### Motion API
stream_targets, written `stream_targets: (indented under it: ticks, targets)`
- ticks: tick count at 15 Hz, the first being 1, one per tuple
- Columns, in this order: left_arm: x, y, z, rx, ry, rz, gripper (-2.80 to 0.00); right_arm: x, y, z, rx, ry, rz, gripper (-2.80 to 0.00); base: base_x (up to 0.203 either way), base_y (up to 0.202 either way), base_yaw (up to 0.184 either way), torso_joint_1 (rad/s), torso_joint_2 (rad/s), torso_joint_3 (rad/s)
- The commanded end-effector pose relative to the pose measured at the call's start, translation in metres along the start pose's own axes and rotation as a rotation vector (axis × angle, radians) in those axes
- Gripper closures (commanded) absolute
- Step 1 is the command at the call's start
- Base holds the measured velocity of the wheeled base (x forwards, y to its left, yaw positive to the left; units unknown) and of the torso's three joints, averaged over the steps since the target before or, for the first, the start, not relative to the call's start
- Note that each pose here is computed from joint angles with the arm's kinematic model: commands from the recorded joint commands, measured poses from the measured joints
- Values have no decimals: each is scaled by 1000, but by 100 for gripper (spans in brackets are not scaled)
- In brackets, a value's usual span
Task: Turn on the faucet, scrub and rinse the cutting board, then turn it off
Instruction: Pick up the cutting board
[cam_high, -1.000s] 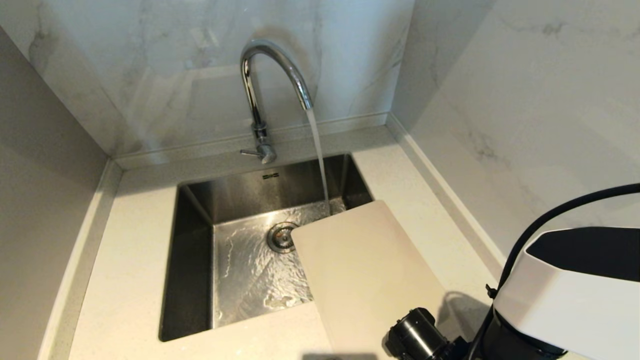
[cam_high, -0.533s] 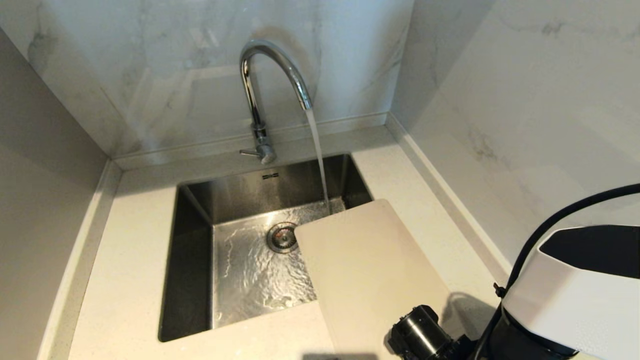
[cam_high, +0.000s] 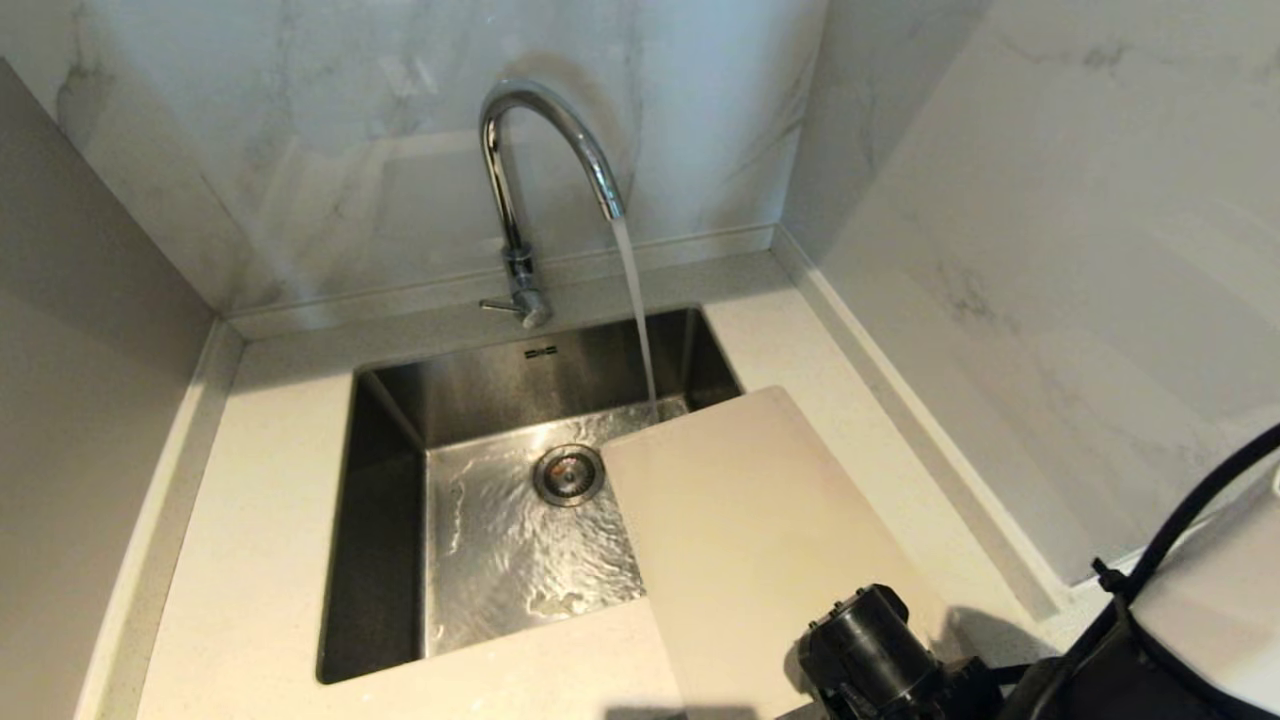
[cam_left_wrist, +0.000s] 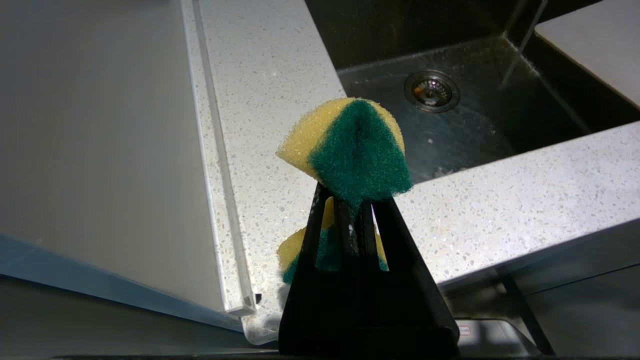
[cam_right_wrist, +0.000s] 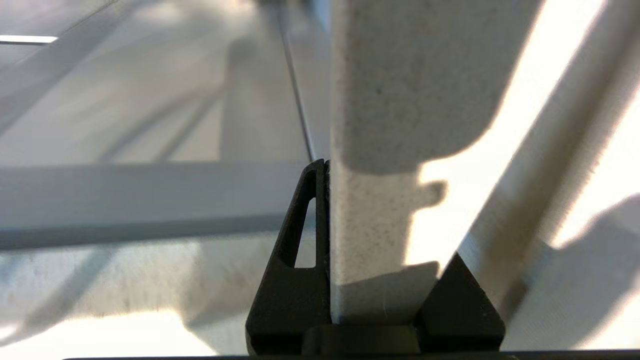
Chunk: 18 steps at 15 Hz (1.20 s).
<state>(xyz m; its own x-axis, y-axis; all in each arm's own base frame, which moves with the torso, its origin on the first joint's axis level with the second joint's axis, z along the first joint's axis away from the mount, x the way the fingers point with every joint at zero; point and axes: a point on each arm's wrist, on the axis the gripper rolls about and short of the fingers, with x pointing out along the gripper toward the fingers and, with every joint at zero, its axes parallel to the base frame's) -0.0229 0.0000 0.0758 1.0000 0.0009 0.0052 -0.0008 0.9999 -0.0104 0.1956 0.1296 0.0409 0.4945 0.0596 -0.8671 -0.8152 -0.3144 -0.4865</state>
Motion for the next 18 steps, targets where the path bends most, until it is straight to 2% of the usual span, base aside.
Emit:
stream_targets:
  ticks: [1,4,9,12,14,16,18]
  targets:
    - [0,0,0,0,1,1,0,-21,1,-5,7,-14,-67,0,0,0,0,0,0,0]
    - [0,0,0,0,1,1,0,-42,2,-11,21,-29,-139,0,0,0,0,0,0,0]
    - [0,0,0,0,1,1,0,-68,-1,-16,-72,-64,-236,0,0,0,0,0,0,0]
    - [0,0,0,0,-1,1,0,-82,1,-18,-115,-131,-223,0,0,0,0,0,0,0]
    - [0,0,0,0,-1,1,0,-97,2,-22,-133,-132,-230,0,0,0,0,0,0,0]
    - [0,0,0,0,-1,1,0,-112,7,-27,-148,-128,-200,0,0,0,0,0,0,0]
    - [0,0,0,0,-1,1,0,-126,8,-31,-192,-124,-215,0,0,0,0,0,0,0]
